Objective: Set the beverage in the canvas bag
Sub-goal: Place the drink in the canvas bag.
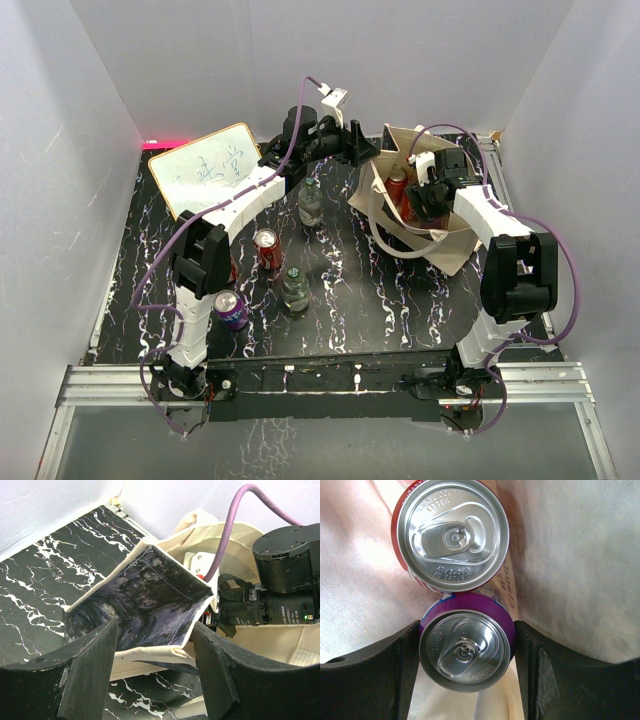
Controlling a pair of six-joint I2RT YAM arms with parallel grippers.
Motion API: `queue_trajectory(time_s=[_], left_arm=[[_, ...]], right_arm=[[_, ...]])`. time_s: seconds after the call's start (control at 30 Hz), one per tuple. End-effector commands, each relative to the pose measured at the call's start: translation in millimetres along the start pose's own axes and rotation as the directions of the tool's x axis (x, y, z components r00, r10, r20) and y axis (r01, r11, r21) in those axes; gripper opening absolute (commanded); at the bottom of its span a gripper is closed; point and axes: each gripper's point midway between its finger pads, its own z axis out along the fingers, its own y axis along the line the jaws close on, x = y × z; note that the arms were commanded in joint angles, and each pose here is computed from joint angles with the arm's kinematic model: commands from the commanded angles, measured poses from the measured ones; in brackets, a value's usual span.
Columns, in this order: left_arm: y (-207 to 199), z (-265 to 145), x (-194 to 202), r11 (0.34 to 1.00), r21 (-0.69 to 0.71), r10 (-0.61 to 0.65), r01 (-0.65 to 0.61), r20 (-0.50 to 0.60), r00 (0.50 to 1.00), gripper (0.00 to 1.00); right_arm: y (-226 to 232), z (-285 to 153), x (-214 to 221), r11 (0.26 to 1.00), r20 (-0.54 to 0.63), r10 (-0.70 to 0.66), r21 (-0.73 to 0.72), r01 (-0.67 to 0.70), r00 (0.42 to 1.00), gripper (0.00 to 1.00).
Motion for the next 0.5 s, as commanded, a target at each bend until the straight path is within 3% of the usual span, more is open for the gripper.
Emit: queue_trajectory(time_s=[0.0, 0.17, 0.47], left_arm=[[-1, -4, -3, 1.0, -0.001, 0.011, -0.011, -0.001, 1.0, 0.59], [-2, -4, -4, 1.0, 0.0, 0.008, -0.008, 0.004, 1.0, 0.59], [-2, -4, -5, 1.0, 0.002, 0.006, -0.006, 0.007, 1.0, 0.59]], right_arm=[[-37, -10, -31, 0.991, 0.103, -0.019, 0.133, 0.005, 0.995, 0.66], [-37, -14, -34, 0.991, 0.107, -0.02, 0.132, 0.006, 0.994, 0.76], [-39, -26, -42, 0.991, 0.139, -0.018, 0.133, -0.001, 0.99, 0.8]])
